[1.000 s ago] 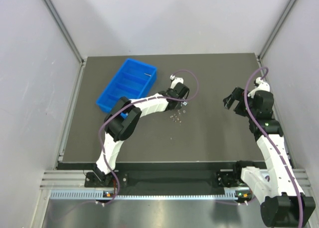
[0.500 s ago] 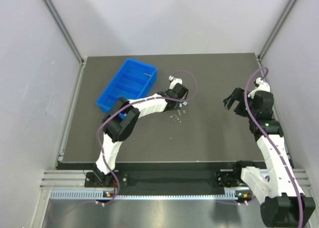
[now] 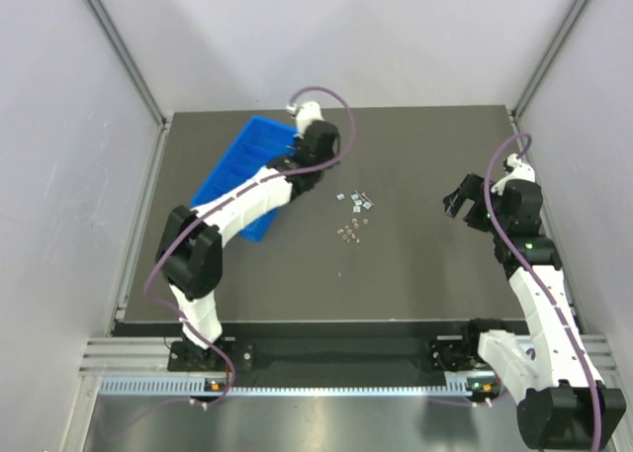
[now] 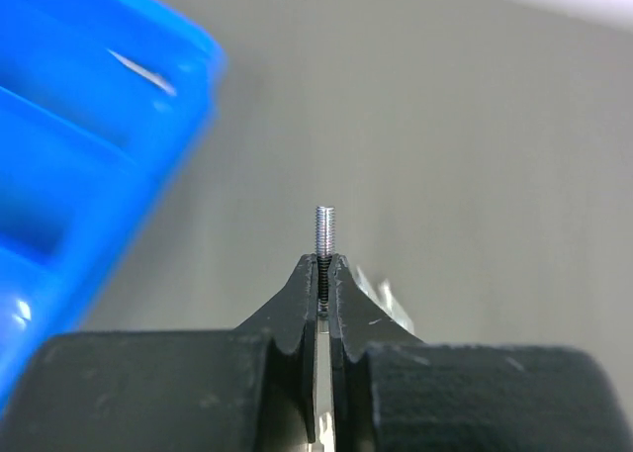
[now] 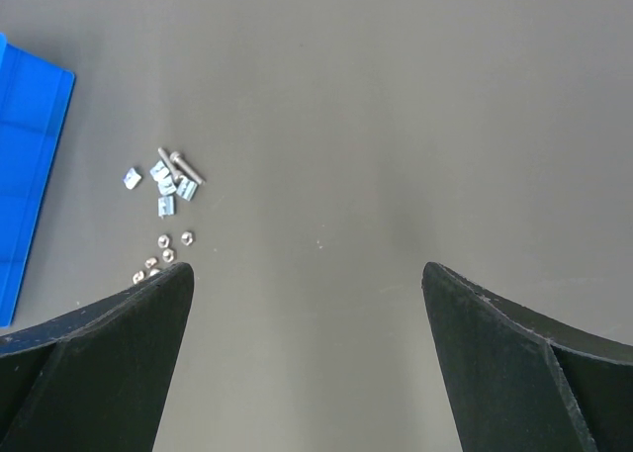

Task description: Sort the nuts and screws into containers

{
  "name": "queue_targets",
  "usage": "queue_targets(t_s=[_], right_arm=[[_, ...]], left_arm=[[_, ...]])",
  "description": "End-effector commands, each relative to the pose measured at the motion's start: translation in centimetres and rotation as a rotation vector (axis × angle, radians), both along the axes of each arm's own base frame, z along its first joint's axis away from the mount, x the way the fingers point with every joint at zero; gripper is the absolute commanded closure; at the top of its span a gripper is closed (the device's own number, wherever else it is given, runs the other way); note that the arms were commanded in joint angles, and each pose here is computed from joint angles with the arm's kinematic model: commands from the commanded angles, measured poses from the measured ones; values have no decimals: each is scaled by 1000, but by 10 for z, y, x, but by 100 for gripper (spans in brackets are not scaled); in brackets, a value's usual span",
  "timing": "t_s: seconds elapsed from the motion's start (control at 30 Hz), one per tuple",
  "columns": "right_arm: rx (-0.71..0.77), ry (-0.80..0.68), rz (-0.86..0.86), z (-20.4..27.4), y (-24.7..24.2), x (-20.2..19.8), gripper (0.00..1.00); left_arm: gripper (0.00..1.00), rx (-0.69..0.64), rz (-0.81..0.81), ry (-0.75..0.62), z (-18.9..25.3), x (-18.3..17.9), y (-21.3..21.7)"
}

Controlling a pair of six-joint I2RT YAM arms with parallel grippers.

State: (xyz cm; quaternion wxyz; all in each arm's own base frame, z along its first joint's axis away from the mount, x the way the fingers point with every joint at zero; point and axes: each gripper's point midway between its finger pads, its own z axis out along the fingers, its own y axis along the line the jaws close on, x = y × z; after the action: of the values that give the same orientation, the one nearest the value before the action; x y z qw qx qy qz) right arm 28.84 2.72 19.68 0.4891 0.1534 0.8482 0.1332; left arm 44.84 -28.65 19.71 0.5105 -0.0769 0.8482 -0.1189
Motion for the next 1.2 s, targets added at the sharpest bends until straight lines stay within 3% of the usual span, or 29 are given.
queue_targets(t_s=[0.0, 0.13, 0.47, 0.5, 0.53, 0.6, 0.73, 0.77, 0.9, 1.0, 1.1, 1.17], right_arm=[[2, -40, 4, 13, 2, 6, 0], [-1, -40, 1, 12, 1, 6, 0], [-6, -48, 0, 16, 0, 2, 0], [-6, -50, -2, 17, 0, 2, 0], [-8, -50, -2, 18, 0, 1, 0], [-15, -53, -4, 19, -1, 1, 0], [-23, -56, -10, 21, -3, 0, 0], [-26, -57, -10, 21, -3, 0, 0], [-32, -42, -7, 16, -3, 0, 0], [-34, -26, -8, 11, -4, 1, 0], [-38, -10, -7, 7, -4, 1, 0], [-37, -6, -9, 6, -4, 1, 0]], left_arm=[[97, -143, 223, -99, 24, 54, 53], [98, -248, 326, -129, 18, 99, 94], [94, -248, 442, -117, -18, 151, 128], [91, -244, 451, -121, -18, 153, 131], [75, -239, 452, -122, -18, 153, 132], [66, -218, 454, -121, -16, 150, 135], [46, -201, 391, -137, 7, 140, 132], [36, -199, 358, -157, 25, 134, 129], [34, -161, 156, -138, 41, 96, 77], [32, -60, 49, -114, 39, 62, 37], [28, -1, -92, -44, 11, 12, -32], [23, 6, -112, 2, -10, -3, -51]])
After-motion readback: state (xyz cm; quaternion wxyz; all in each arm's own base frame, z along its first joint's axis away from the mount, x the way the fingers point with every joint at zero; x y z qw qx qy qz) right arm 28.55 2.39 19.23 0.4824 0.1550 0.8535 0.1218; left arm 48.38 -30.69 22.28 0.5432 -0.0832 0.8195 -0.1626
